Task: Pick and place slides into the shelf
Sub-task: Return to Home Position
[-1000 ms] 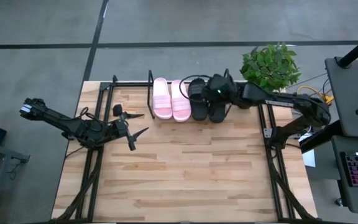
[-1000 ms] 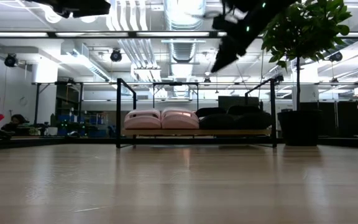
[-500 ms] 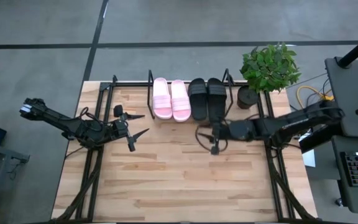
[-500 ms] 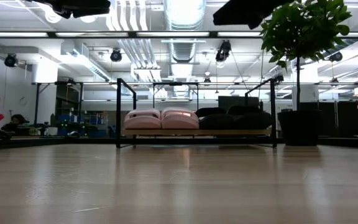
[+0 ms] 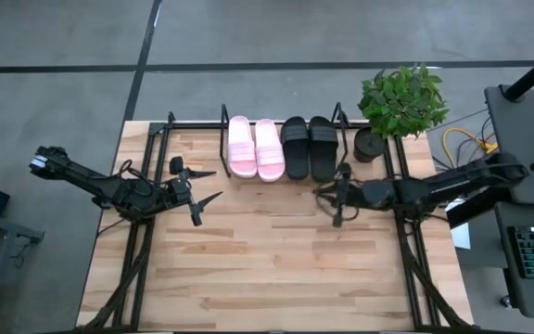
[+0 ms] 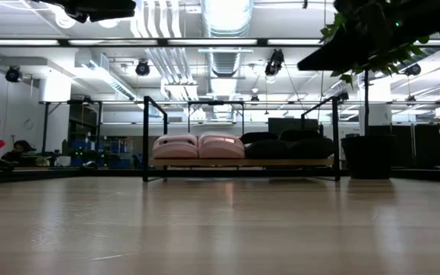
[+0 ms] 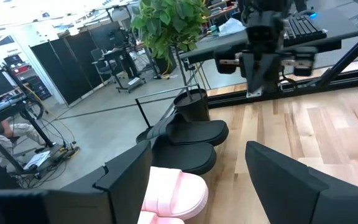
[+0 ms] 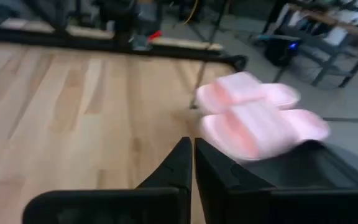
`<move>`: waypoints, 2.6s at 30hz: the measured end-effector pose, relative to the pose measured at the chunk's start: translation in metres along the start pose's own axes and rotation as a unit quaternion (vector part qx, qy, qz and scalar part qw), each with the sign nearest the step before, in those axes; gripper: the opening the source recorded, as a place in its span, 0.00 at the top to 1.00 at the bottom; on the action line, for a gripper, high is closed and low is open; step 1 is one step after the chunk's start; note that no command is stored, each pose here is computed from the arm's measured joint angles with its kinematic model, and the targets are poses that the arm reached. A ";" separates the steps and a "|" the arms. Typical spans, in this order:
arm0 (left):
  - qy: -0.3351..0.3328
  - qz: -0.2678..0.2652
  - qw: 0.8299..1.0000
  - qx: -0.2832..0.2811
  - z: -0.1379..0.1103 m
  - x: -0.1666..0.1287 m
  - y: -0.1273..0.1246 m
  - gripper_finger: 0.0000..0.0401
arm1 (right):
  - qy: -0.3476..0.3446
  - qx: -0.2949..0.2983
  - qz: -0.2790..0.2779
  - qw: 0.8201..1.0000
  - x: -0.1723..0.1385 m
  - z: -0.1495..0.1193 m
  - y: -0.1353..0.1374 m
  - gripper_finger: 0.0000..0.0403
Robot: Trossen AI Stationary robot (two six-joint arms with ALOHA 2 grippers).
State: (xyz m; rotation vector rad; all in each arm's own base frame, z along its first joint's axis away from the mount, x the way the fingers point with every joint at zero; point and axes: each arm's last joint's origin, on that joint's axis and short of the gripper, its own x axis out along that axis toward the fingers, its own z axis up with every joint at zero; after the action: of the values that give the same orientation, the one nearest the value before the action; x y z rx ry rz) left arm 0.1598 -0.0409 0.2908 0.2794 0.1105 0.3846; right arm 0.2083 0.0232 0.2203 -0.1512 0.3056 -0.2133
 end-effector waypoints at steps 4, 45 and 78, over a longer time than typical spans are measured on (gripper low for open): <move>0.000 0.001 1.000 0.012 0.000 0.000 0.000 0.39 | -0.037 0.004 -0.012 0.999 -0.021 -0.005 -0.016 0.98; -0.006 -0.041 0.999 -0.033 0.000 0.001 -0.004 0.41 | -0.181 0.066 0.038 0.981 -0.087 -0.082 -0.029 0.98; -0.049 -0.070 0.994 -0.067 -0.067 0.007 0.038 1.00 | -0.174 0.054 0.034 0.983 -0.086 -0.083 -0.029 0.98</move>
State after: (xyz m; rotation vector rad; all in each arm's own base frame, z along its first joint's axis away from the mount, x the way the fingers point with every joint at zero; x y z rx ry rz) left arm 0.1418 0.0125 0.2372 0.1574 0.0084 0.2378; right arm 0.0971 0.0057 0.1714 -0.0680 -0.0494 -0.1327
